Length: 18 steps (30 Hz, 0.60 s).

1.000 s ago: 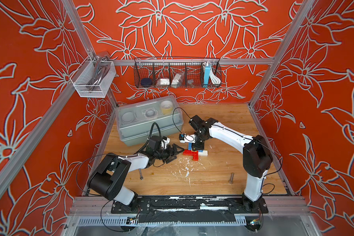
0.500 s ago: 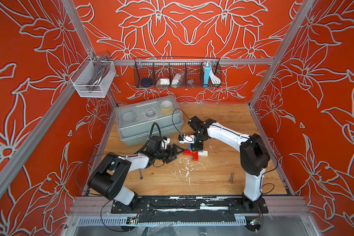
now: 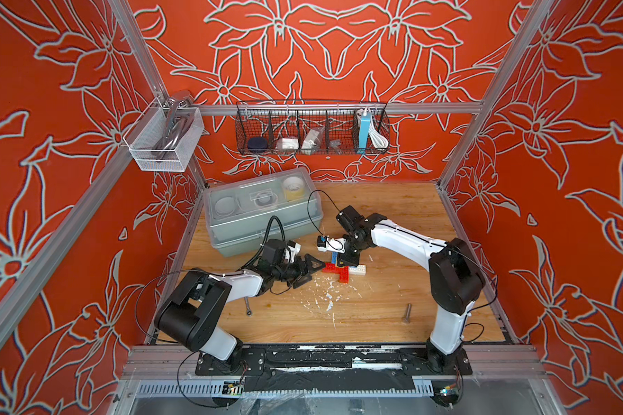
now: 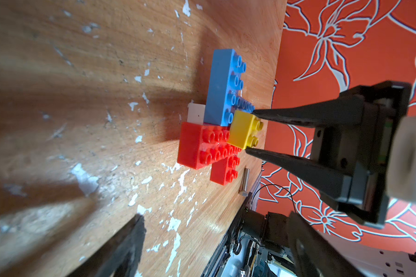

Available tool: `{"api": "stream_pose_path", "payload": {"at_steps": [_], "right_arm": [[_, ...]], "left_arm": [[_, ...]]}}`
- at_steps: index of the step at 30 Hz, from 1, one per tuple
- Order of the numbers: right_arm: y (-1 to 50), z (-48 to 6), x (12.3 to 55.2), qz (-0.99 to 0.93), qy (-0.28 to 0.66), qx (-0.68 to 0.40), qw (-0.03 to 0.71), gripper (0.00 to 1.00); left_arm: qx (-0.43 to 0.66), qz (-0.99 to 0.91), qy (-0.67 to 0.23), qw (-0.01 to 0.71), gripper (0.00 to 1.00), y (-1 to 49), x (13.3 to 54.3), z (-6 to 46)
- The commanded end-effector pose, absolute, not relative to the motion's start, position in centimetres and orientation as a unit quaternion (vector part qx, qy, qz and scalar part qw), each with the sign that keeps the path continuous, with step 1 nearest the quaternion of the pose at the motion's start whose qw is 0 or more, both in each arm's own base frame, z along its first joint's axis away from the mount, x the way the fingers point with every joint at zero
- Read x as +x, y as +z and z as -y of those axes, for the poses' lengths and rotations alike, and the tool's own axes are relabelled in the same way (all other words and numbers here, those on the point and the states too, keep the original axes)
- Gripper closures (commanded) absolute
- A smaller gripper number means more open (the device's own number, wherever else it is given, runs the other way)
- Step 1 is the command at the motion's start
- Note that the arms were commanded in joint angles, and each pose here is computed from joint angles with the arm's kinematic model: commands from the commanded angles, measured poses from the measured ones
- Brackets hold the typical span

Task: Assemble a small pinwheel with lego
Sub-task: Assemble the lego brick with the lego brick.

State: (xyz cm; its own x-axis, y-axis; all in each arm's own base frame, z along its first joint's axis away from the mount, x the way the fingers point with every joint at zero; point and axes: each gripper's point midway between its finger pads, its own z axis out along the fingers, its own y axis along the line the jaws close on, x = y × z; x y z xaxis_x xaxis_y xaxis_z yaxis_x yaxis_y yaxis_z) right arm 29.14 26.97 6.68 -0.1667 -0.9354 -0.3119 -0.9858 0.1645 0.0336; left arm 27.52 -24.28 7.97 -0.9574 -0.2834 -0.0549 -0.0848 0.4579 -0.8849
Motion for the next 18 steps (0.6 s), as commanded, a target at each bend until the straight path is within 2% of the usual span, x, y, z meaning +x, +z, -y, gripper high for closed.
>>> {"api": "stream_pose_path", "payload": {"at_steps": [1,6,18], "right_arm": [[0.5,-20.8,25.7,-0.797,0.068,-0.599,-0.048,0.91],[0.8,-20.4,25.1,-0.801,0.070,-0.592,-0.061,0.92],[-3.1,-20.9,23.5,-0.798,0.038,-0.593,-0.106,0.95]], "left_arm": [[-0.092,-0.840,-0.524,0.103,0.13,9.3,27.4,25.0],[-0.082,-0.840,-0.526,0.106,0.13,9.9,27.0,25.7],[-0.088,-0.848,-0.510,0.117,0.13,9.7,26.9,25.1]]}}
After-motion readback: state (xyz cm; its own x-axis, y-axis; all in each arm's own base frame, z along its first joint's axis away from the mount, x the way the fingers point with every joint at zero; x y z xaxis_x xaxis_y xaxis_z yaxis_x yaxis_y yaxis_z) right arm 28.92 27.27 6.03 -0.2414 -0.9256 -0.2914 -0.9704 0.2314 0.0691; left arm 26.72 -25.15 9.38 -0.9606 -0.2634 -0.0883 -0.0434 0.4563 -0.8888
